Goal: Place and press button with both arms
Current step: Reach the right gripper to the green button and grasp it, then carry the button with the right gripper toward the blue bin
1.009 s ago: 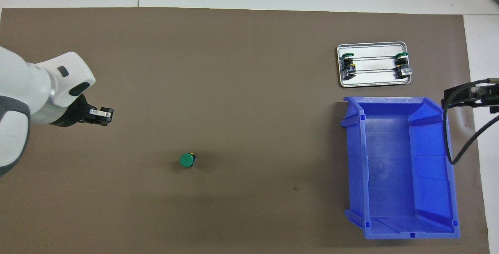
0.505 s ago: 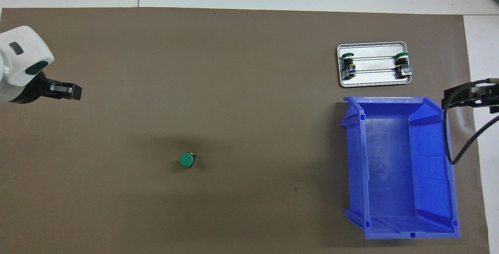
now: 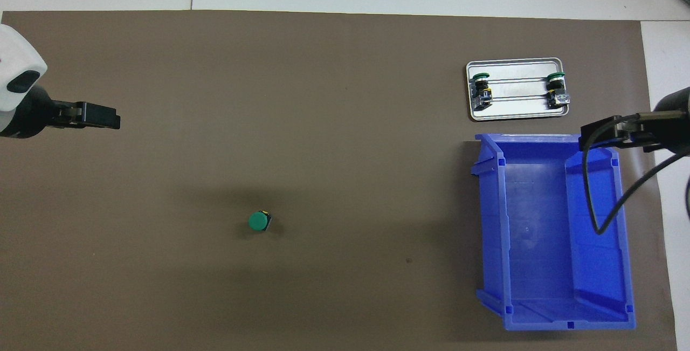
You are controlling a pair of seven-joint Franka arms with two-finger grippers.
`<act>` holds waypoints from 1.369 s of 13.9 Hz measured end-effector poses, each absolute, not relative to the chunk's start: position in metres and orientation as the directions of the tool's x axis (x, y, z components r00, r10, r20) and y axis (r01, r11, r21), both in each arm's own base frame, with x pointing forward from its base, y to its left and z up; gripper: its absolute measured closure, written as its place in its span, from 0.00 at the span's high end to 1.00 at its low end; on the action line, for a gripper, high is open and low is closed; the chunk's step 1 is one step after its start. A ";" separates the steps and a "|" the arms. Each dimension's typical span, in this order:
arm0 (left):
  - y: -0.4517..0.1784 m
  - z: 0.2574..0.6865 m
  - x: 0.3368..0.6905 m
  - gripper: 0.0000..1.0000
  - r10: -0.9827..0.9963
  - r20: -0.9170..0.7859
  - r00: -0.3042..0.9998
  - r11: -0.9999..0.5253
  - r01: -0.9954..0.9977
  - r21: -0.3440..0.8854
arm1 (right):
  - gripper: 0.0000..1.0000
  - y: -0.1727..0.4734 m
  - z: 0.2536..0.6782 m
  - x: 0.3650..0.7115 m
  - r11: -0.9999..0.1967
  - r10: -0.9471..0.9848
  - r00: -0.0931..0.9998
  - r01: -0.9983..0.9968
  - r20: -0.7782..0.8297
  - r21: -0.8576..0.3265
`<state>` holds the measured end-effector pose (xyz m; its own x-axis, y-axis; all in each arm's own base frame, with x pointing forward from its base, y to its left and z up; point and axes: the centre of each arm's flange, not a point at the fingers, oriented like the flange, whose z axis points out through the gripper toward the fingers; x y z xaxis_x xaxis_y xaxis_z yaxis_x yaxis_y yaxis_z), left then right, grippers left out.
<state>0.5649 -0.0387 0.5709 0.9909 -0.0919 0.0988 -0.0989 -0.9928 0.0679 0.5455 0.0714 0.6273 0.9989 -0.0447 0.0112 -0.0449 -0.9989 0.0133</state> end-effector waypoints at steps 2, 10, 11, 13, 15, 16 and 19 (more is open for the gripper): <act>-0.039 0.577 0.561 1.00 -0.115 0.057 0.992 -0.993 -0.116 0.021 | 1.00 0.146 0.616 0.540 -0.998 -0.068 0.997 -0.067 0.034 -0.007; -0.030 0.625 0.577 1.00 -0.129 -0.075 0.989 -0.990 -0.133 -0.050 | 1.00 0.428 0.486 0.498 -0.949 -0.309 0.946 -0.300 0.100 -0.094; -0.030 0.620 0.577 1.00 -0.129 -0.090 0.988 -0.989 -0.134 -0.055 | 1.00 0.449 0.472 0.492 -0.935 -0.349 0.932 -0.340 0.098 -0.102; -0.027 0.609 0.574 1.00 -0.125 -0.117 0.985 -0.989 -0.133 -0.061 | 1.00 0.483 0.447 0.482 -0.908 -0.414 0.905 -0.403 0.095 -0.117; -0.027 0.601 0.568 1.00 -0.122 -0.136 0.983 -0.989 -0.132 -0.064 | 1.00 0.514 0.418 0.473 -0.891 -0.450 0.889 -0.440 0.089 -0.108; -0.026 0.600 0.565 1.00 -0.121 -0.138 0.983 -0.989 -0.131 -0.067 | 1.00 0.532 0.400 0.468 -0.891 -0.452 0.887 -0.444 0.089 -0.097; -0.022 0.603 0.564 1.00 -0.113 -0.104 0.988 -0.990 -0.121 -0.069 | 1.00 0.561 0.366 0.460 -0.896 -0.443 0.892 -0.437 0.091 -0.079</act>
